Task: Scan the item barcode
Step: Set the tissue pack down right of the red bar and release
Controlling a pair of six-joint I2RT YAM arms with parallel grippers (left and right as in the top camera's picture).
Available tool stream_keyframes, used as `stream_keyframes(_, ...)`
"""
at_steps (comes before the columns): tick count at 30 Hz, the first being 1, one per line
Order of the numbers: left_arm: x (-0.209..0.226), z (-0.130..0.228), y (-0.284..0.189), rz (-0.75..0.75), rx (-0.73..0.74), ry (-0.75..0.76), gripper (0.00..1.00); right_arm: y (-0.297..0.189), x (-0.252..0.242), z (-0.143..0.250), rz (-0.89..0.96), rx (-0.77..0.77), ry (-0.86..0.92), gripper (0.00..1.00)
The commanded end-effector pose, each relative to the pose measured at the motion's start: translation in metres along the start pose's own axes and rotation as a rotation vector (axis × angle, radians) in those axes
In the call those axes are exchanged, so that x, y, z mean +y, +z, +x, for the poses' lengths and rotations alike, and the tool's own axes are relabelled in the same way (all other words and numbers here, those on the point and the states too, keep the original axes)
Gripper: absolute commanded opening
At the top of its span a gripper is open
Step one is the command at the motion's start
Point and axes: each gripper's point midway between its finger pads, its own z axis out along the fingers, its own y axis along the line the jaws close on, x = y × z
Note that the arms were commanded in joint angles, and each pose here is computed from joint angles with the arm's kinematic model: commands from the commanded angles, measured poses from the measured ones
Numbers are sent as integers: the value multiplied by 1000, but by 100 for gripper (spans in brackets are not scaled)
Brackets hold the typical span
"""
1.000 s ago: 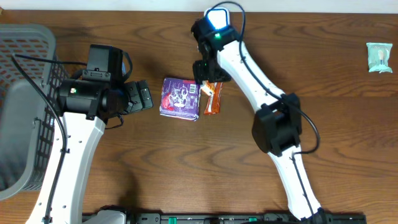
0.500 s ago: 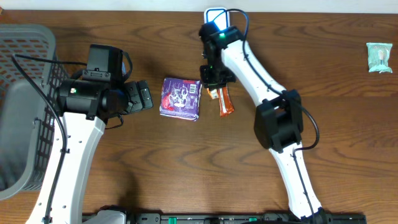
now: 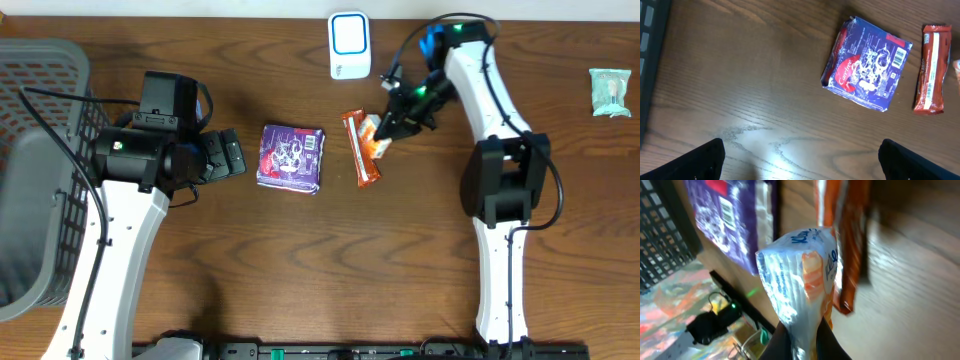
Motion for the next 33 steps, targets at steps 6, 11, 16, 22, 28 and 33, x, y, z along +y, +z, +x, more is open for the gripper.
stream_keyframes(6, 2, -2, -1, -9, -5, -1, 98, -42, -64, 9, 351, -36, 109, 1)
stream_keyframes(11, 2, -2, -1, -9, -5, -1, 98, -81, -126, 22, 658, -75, 330, 1)
stream_keyframes(16, 2, -2, -1, -9, -5, -1, 98, -102, -147, 29, 852, -91, 393, 1)
stream_keyframes(22, 2, -2, -1, -9, -5, -1, 98, -76, -117, 15, 875, -99, 323, 15)
stream_keyframes(28, 2, -2, -1, -9, -5, -1, 98, -44, -81, 2, 867, -99, 205, 46)
stream_keyframes(33, 2, -2, -1, -9, -5, -1, 98, -37, -68, 1, 822, -95, 166, 52)
